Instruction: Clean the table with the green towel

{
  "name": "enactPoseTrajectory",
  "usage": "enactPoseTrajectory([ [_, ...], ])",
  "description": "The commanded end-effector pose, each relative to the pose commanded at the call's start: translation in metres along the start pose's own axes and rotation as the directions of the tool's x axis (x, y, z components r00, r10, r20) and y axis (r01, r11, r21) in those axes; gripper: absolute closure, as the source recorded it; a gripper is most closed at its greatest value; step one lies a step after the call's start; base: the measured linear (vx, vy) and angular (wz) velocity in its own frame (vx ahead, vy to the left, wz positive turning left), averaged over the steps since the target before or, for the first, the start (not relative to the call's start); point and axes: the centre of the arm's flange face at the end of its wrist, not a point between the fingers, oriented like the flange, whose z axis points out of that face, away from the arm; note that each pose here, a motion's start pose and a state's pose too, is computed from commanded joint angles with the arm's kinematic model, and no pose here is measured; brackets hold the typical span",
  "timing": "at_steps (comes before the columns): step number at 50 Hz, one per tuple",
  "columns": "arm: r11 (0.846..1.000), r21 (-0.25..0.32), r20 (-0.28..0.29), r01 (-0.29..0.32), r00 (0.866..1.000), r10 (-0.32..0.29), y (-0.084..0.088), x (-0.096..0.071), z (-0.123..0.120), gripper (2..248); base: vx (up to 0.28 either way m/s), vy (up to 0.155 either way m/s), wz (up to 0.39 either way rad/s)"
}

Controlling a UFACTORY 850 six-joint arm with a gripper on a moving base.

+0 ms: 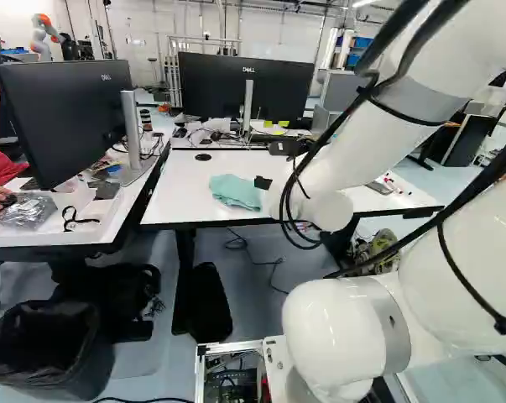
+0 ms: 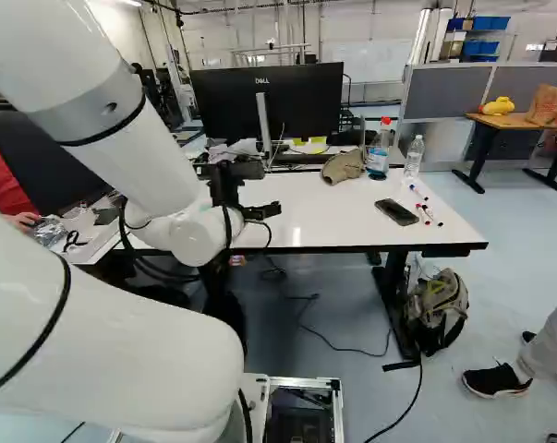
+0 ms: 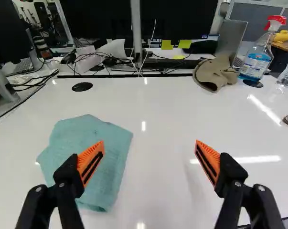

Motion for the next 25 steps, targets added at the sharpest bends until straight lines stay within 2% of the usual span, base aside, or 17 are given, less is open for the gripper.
enactPoseTrajectory([
  [25, 1.000, 0.006, -0.031, 0.002, 1.000, -0.002, -0.002, -0.018, -0.010, 3, 0.000, 0.000, 0.000],
])
